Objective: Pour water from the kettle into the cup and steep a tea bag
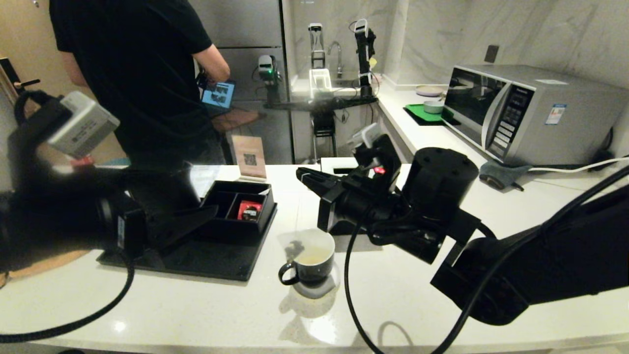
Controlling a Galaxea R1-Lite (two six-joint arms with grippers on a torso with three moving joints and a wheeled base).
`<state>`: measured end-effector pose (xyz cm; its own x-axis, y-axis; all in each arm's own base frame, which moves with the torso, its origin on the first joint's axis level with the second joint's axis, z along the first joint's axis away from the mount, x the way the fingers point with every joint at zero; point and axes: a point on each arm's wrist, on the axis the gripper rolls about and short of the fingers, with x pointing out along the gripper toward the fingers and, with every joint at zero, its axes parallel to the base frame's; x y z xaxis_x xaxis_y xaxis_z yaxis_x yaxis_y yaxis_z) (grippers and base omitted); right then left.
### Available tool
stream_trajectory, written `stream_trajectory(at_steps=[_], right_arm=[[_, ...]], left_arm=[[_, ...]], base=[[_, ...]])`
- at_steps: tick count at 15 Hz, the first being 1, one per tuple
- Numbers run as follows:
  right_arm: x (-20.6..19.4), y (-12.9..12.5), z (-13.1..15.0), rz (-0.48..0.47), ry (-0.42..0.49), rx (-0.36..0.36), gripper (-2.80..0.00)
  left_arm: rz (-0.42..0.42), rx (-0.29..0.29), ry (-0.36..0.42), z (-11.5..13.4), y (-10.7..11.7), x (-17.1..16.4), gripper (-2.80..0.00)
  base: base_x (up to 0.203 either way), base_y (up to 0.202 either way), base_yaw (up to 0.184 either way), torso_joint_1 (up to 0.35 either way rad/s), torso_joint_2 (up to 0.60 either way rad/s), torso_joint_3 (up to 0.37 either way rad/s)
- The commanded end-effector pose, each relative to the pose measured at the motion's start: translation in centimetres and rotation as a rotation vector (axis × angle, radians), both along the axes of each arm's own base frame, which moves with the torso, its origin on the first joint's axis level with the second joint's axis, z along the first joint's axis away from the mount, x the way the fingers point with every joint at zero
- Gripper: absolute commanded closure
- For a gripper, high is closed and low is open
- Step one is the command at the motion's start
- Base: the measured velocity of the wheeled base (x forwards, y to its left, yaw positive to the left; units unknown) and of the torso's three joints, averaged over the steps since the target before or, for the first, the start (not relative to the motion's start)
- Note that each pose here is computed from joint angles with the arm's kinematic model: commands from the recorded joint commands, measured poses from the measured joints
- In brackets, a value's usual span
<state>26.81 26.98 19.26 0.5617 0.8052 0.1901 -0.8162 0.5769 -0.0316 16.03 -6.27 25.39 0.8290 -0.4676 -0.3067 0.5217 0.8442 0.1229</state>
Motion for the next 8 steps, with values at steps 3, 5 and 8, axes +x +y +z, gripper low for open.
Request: stream_trajectory(at_steps=[3, 5, 8], right_arm=[[-0.3, -0.3, 0.3, 0.000, -0.007, 0.007, 0.00], [-0.3, -0.3, 0.3, 0.000, -0.007, 0.007, 0.00], [-0.3, -0.3, 0.4, 0.000, -0.008, 0.008, 0.00]], left_arm=[[0.034, -0.042, 0.018, -0.7, 0.9, -1.7, -2.80], [0.037, -0.040, 0.030, -1.5, 1.1, -2.5, -2.80], [0.037, -0.037, 0.035, -2.1, 1.4, -3.2, 0.00]], base=[[0.000, 0.000, 0.000, 0.000, 0.00, 0.000], [0.000, 0.000, 0.000, 0.000, 0.00, 0.000], [0.000, 0.000, 0.000, 0.000, 0.00, 0.000]])
